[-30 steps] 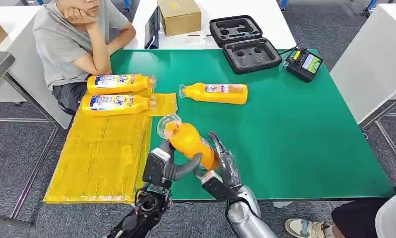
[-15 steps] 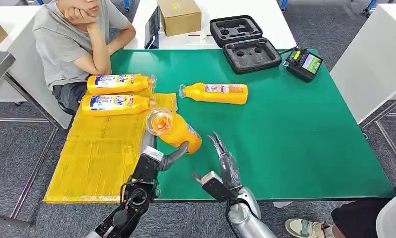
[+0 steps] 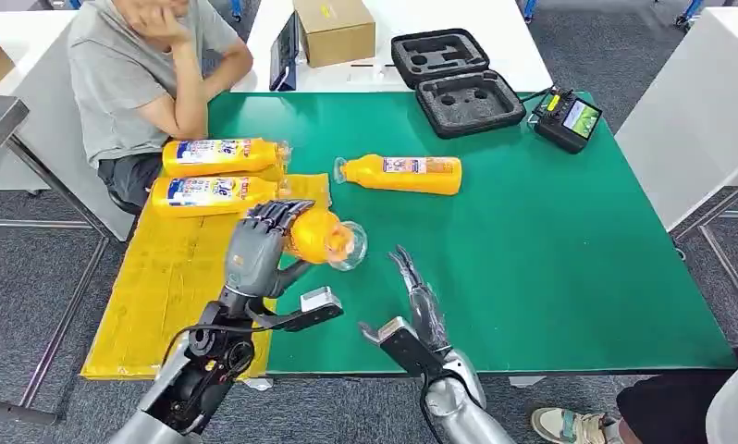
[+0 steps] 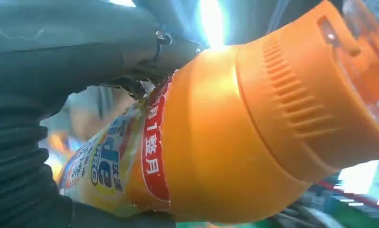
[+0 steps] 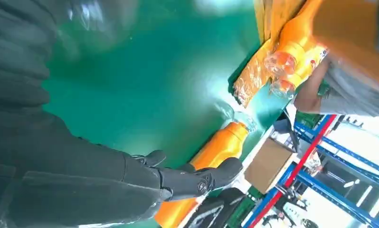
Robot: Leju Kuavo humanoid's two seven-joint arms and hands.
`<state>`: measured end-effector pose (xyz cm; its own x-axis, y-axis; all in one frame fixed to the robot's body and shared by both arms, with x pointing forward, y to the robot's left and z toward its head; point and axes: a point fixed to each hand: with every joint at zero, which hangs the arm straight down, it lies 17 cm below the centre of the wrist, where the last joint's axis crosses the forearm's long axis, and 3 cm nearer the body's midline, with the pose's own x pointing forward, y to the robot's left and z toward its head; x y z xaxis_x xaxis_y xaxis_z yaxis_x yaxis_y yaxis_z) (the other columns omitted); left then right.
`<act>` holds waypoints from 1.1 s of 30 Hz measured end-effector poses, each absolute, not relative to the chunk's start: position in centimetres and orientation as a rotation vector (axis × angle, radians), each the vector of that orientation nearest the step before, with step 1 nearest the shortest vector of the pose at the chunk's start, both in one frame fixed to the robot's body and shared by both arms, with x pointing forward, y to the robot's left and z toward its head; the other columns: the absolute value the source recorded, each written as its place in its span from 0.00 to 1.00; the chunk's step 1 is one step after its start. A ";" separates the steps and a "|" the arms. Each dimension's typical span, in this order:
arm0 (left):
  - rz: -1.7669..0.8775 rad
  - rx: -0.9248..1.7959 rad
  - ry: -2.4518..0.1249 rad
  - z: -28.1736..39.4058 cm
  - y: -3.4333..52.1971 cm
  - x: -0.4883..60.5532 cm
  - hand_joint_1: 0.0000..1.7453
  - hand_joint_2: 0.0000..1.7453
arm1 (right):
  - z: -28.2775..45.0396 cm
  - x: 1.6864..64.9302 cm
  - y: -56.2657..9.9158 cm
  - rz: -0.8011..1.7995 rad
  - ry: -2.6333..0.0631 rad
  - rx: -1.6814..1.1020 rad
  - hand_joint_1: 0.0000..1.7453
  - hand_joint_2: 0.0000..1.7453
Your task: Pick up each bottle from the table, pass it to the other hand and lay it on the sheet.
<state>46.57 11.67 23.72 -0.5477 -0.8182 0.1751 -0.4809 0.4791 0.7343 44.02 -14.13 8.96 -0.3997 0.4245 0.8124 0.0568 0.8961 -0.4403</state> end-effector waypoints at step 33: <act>-1.544 1.436 -1.463 12.6 18.5 51.6 1.00 1.00 | 9.1 44.5 -11.4 0.407 -1.948 -0.222 0.00 1.00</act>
